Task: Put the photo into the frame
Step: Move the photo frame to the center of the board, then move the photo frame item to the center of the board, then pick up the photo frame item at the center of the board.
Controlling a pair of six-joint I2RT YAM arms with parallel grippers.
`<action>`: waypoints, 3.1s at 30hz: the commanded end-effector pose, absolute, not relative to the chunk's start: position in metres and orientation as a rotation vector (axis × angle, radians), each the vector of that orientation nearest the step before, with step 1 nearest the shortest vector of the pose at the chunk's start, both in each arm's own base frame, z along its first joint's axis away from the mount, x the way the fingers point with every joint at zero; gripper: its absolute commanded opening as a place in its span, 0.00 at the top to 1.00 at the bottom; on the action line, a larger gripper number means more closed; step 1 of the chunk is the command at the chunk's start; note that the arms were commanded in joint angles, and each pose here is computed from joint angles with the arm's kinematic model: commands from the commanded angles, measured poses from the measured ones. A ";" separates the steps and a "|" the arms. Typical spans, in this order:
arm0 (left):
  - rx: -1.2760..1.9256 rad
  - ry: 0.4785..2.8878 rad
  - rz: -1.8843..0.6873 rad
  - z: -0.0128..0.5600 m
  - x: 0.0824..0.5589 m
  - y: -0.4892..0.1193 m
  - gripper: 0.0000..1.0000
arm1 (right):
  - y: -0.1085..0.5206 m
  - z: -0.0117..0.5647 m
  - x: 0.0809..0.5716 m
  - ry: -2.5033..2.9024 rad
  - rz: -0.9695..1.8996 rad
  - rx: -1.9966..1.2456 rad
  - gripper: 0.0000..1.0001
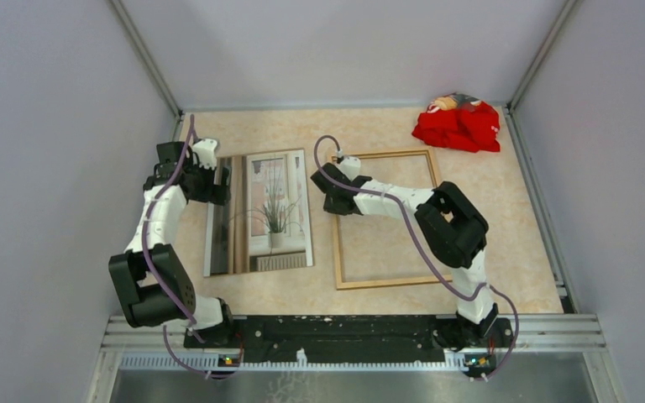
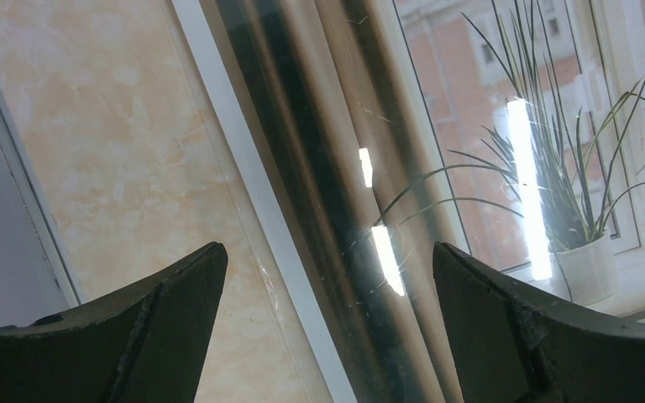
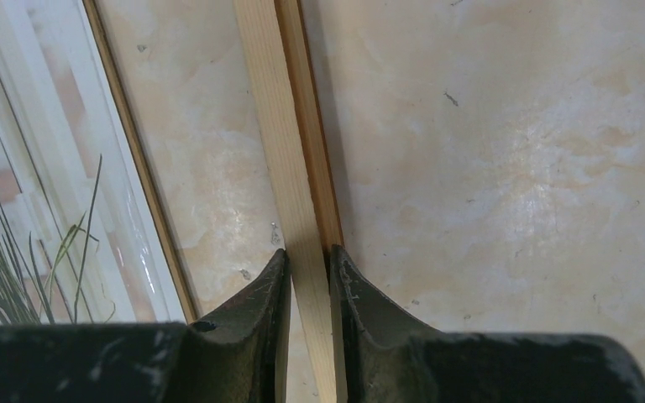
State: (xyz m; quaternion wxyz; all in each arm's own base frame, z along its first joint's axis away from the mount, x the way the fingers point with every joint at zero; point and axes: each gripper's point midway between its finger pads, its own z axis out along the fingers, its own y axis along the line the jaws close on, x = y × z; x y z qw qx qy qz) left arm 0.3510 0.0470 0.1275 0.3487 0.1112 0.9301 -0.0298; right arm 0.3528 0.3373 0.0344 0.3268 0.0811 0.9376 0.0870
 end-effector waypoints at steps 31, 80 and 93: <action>0.051 2.450 0.525 0.097 0.391 0.181 0.06 | 0.443 0.079 0.378 2.449 0.587 -0.245 0.39; 0.287 2.523 0.469 0.032 0.384 0.085 0.10 | 0.436 0.073 0.358 2.428 0.710 -0.305 0.40; 0.351 2.587 0.395 0.013 0.376 0.076 0.13 | 0.457 0.113 0.351 2.290 0.839 -0.424 0.40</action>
